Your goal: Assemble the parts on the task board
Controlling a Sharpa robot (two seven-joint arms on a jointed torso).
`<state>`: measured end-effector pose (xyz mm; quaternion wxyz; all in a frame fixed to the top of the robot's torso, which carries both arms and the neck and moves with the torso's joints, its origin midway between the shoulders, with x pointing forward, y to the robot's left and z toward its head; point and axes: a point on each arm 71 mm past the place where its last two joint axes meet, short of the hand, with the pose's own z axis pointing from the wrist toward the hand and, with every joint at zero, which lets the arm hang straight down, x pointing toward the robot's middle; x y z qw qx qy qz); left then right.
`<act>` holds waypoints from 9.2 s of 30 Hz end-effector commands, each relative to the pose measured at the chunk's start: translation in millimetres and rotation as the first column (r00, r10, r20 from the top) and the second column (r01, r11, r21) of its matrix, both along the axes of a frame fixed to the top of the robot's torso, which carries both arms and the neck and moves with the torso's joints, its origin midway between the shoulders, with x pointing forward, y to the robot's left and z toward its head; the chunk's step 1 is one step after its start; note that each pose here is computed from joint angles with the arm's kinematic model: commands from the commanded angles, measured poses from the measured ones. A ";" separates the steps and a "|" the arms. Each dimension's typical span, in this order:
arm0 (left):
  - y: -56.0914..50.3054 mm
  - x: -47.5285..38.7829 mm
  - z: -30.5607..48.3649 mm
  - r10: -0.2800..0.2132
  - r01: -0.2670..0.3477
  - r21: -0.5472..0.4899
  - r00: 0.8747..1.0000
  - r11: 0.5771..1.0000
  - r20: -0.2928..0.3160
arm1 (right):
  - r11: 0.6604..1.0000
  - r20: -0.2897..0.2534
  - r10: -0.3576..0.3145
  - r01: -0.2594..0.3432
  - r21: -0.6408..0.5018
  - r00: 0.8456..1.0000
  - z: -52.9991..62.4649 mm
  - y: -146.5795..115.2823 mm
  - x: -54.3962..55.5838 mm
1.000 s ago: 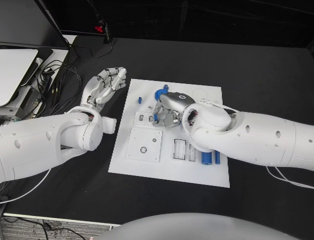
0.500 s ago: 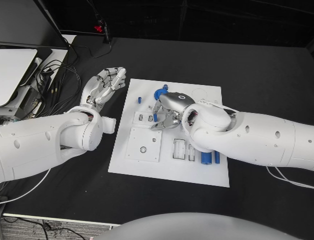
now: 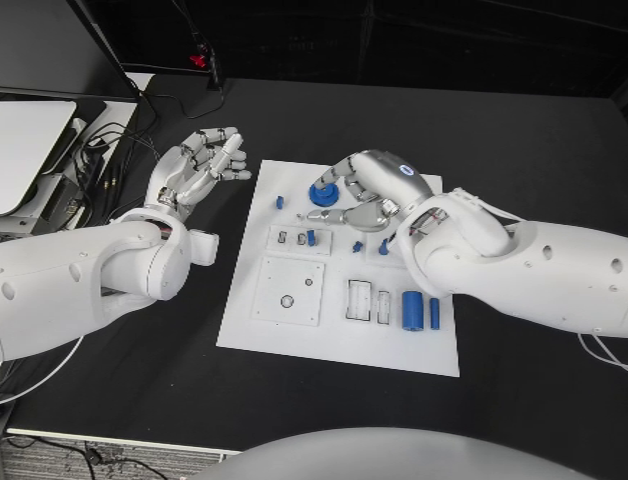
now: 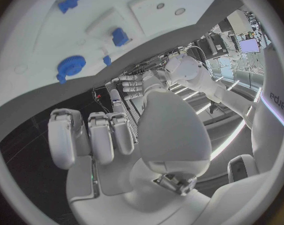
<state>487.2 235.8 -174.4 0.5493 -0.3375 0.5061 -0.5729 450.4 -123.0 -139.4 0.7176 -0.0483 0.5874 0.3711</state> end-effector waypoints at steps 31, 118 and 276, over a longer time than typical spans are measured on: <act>-45.1 20.0 53.2 -0.164 0.415 0.744 0.906 0.523 -0.390 | 0.699 -0.488 0.212 0.218 0.681 0.847 8.0 -124.7 2.7; -122.0 32.7 1.6 -0.001 0.614 0.755 0.776 0.230 -0.631 | 0.706 -0.597 0.152 0.336 0.623 0.788 -26.3 -137.6 8.3; -106.6 37.8 -1.2 0.019 0.626 0.737 0.759 0.254 -0.651 | 0.710 -0.644 0.126 0.384 0.590 0.755 -36.2 -143.1 7.3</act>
